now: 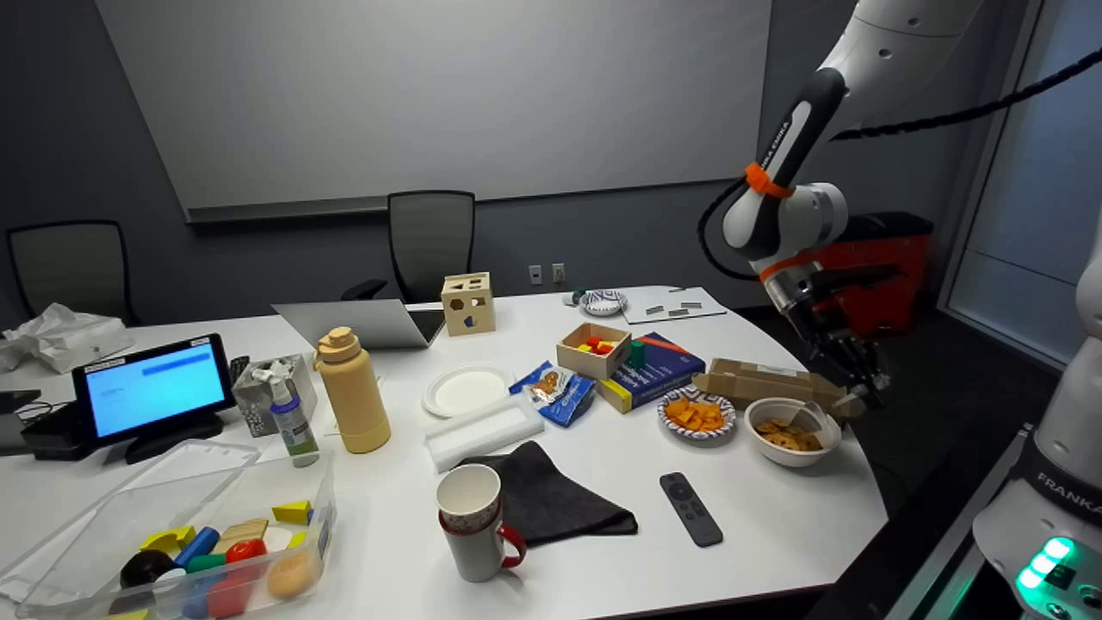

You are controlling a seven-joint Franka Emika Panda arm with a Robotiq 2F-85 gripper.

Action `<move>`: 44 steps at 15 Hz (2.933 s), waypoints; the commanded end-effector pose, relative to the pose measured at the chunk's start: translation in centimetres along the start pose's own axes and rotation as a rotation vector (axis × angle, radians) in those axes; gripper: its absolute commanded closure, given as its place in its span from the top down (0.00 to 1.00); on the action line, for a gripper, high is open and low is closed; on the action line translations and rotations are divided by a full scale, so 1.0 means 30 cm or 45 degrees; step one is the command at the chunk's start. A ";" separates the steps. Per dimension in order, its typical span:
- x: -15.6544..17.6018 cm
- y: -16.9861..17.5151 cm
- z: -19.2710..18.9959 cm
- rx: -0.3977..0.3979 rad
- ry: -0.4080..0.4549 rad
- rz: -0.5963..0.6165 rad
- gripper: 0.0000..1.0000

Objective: Use the cake spatula to stir the contents in the white bowl.

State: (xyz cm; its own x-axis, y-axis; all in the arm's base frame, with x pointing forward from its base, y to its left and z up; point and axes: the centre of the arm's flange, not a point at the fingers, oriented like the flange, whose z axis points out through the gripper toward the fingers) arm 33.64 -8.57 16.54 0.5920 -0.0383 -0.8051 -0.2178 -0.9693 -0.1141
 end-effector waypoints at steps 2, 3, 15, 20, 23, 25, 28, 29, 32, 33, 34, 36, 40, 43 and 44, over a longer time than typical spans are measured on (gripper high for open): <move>0.174 0.088 0.060 0.045 0.037 0.076 0.01; 0.195 0.098 0.074 0.054 0.039 0.081 0.01; 0.070 -0.045 0.010 0.079 -0.135 -0.118 0.01; 0.047 -0.048 0.008 0.053 -0.266 -0.095 0.01; 0.048 -0.014 0.035 0.043 -0.343 -0.061 0.01; 0.037 0.004 0.038 0.024 -0.352 -0.037 0.01; 0.000 0.004 0.008 0.021 -0.299 -0.049 0.01; -0.014 -0.001 -0.003 0.021 -0.288 -0.056 0.01; 0.006 0.005 -0.013 0.038 -0.269 -0.057 0.01; 0.017 0.004 -0.009 0.037 -0.259 -0.068 0.01; 0.026 0.003 -0.003 0.038 -0.258 -0.076 0.01; 0.066 0.006 0.015 0.042 -0.262 -0.067 0.01; 0.167 0.035 0.074 0.052 -0.254 -0.063 0.01; 0.237 0.066 0.107 0.057 -0.248 -0.035 0.01; 0.259 0.075 0.117 0.062 -0.257 -0.030 0.01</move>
State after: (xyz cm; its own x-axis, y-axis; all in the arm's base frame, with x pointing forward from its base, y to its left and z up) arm 34.00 -9.11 10.43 0.4406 0.0422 -0.8967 -0.2187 -0.9638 -0.1528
